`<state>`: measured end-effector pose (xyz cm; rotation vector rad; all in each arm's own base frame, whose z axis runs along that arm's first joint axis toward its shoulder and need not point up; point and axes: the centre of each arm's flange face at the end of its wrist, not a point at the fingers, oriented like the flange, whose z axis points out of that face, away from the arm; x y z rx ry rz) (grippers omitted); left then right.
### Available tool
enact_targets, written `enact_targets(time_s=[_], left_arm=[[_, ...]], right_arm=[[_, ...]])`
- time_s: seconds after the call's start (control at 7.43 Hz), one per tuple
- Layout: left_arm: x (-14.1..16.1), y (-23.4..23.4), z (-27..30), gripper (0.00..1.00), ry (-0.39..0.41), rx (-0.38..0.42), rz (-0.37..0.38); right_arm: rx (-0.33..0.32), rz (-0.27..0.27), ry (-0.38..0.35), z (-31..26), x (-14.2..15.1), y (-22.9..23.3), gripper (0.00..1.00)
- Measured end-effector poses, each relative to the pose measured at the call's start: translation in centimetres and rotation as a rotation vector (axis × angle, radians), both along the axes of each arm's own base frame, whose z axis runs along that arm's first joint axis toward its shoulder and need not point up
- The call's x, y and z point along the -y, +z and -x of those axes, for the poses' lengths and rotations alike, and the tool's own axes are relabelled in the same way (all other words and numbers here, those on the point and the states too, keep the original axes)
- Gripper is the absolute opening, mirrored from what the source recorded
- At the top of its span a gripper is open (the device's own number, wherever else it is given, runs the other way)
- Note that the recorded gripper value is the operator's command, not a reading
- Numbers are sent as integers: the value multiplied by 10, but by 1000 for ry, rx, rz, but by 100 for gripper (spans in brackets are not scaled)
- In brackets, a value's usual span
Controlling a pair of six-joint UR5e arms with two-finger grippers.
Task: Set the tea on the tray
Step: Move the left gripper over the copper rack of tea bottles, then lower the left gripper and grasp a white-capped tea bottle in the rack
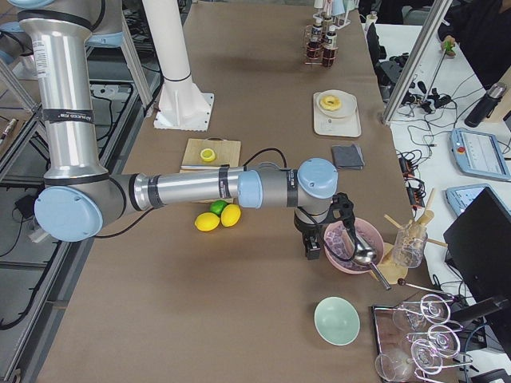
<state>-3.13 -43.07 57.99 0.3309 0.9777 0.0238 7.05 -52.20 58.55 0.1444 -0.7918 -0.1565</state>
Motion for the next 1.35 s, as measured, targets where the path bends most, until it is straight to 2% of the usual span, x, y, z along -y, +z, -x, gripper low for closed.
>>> enact_targets(time_s=[0.27, 0.81, 1.08, 1.35], left_arm=[[-11, -21, -4, 98, -4, -15, -32], [-16, -112, -84, 98, -83, -38, 53], [-3, -140, -118, 98, -153, -13, 63], [23, -162, -144, 98, -199, 54, 57]], right_arm=[[0, 5, 0, 0, -1, 3, 100], [-1, 23, -1, 0, -5, 12, 100], [-10, 30, 1, -1, -7, 16, 100], [-12, 32, 1, -1, -8, 16, 100]])
